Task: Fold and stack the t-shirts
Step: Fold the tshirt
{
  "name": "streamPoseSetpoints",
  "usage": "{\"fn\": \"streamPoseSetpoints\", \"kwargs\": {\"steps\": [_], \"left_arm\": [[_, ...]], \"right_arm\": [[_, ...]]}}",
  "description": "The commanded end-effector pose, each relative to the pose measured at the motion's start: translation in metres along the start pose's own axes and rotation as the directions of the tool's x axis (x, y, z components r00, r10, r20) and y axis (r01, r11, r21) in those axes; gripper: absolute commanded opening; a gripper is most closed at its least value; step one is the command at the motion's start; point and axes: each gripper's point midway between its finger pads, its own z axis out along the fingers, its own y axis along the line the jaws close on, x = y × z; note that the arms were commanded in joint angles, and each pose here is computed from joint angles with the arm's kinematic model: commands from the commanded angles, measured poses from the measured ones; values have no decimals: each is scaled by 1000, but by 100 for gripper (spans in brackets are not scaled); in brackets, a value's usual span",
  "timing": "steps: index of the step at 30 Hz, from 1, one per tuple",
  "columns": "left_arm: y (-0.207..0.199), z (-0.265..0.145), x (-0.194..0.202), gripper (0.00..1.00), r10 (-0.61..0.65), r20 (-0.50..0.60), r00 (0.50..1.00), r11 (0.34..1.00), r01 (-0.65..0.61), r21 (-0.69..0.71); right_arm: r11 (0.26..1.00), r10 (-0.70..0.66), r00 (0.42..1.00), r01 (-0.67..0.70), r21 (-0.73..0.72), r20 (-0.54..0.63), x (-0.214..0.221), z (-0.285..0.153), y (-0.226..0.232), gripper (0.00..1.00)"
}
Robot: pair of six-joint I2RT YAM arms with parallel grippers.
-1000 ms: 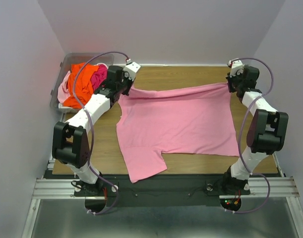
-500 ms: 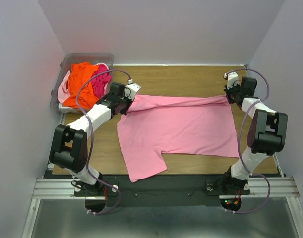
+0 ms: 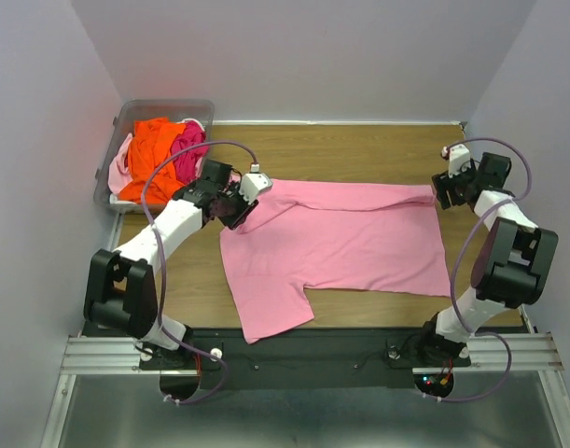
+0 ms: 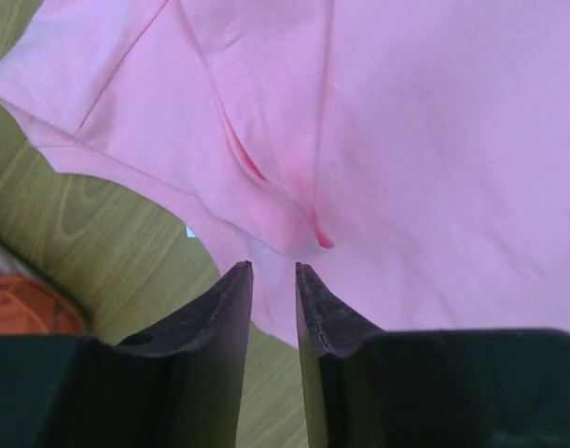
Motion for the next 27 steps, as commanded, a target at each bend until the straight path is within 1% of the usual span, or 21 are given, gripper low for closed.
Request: {"fn": "streamPoseSetpoints", "kwargs": {"steps": [1,2,5,7,8,9,10,12,14,17,23,27], "left_arm": [[-17,-32,-14,40,110,70,991,991,-115,72],[-17,-36,-17,46,115,80,990,990,-121,74],[-14,-35,-29,52,102,113,988,991,-111,73],[-10,-28,-31,53,78,104,992,994,-85,66],[-9,-24,-31,54,62,96,993,995,-69,69],[-6,-16,-33,55,53,90,995,996,-60,68],[-6,-12,-29,55,49,76,996,996,-55,74],[-4,-1,-28,55,42,65,997,996,-47,78],[2,10,-25,55,24,45,999,998,-27,61],[14,20,-23,55,11,15,1000,1000,-12,23],[19,44,-9,55,-18,-65,998,999,20,27],[19,48,-5,56,-30,-82,996,999,32,27]], "right_arm": [[998,-61,995,61,7,83,-37,-37,-14,73],[998,-61,994,61,3,88,-40,-41,-14,73],[996,-39,995,46,-75,95,-45,-39,-4,70],[988,-16,998,26,-151,61,-38,-34,7,68],[984,-10,999,19,-174,52,-38,-31,11,65],[980,-7,1000,9,-200,10,-32,-23,13,62],[976,-12,1000,10,-218,-8,-28,-20,14,62],[972,-46,998,34,-232,-49,-18,-14,16,59],[964,-88,991,59,-260,-99,-3,-10,26,56],[957,-135,981,93,-274,-137,6,-3,36,56],[942,-204,962,142,-304,-182,17,14,47,54],[938,-232,953,166,-304,-194,19,22,45,54]]}}
